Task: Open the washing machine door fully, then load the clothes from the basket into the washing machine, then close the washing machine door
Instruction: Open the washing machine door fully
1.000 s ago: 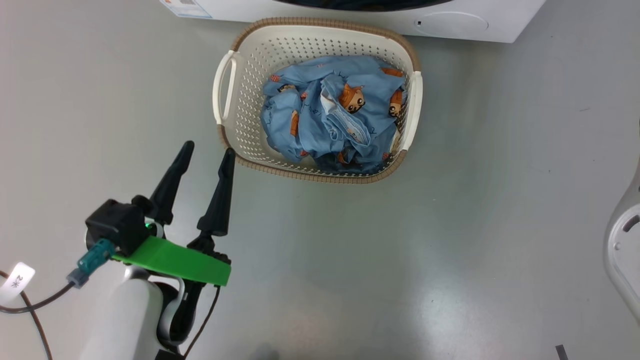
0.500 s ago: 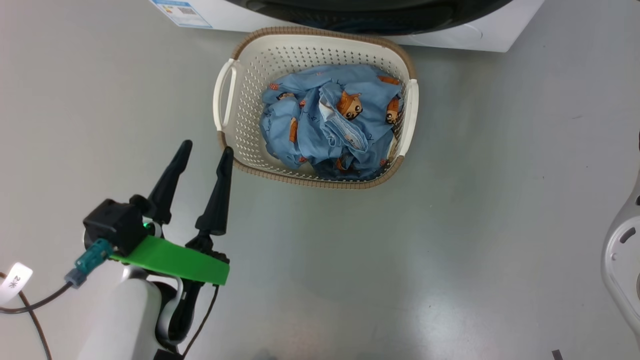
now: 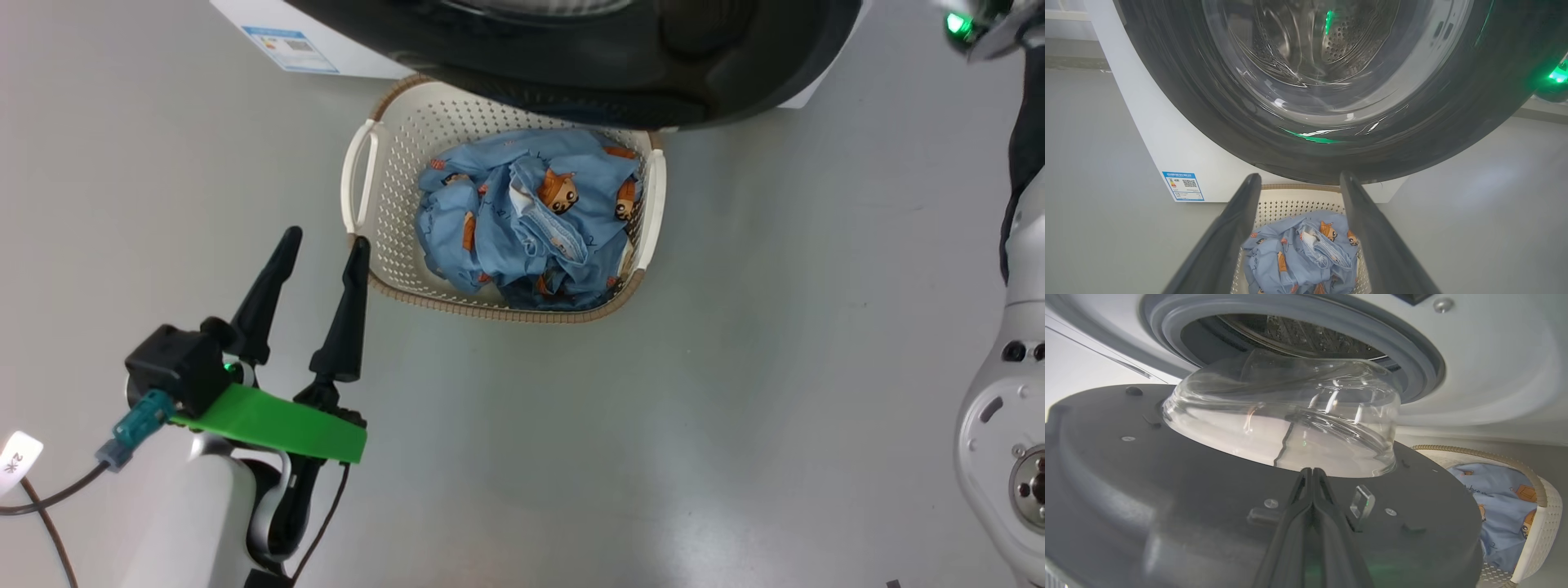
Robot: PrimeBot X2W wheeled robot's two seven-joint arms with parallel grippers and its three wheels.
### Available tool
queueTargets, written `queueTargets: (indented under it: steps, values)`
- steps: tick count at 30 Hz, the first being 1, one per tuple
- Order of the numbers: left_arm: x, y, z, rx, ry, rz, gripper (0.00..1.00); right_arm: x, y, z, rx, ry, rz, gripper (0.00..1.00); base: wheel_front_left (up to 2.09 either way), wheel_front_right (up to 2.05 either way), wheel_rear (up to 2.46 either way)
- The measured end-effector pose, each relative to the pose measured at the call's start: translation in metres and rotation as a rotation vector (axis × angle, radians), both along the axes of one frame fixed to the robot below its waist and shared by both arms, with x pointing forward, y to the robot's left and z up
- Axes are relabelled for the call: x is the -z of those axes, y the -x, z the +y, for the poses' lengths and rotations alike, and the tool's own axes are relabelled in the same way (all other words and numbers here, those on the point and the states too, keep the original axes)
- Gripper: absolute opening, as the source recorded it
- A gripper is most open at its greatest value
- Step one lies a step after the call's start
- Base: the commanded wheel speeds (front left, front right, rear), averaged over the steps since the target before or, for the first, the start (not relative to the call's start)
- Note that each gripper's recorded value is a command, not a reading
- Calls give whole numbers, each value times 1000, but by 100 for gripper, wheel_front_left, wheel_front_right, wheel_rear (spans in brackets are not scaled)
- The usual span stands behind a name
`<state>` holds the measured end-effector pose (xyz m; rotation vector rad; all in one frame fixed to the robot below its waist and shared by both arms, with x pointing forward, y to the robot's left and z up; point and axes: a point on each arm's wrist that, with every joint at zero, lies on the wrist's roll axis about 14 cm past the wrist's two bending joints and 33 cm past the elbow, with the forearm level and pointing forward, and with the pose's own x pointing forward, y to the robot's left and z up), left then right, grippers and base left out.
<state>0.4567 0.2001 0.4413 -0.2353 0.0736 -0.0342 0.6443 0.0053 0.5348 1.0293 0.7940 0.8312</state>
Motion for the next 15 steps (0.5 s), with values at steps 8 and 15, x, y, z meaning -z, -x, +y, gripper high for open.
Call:
queueTargets:
  steps: [8,15]
  values:
    - [-15,2,-1,7,-7,-36,100,8,37,5,-129,26,49,0,0,0,0]
    - [-29,8,-3,11,-9,-68,100,9,73,13,-242,28,72,0,0,0,0]
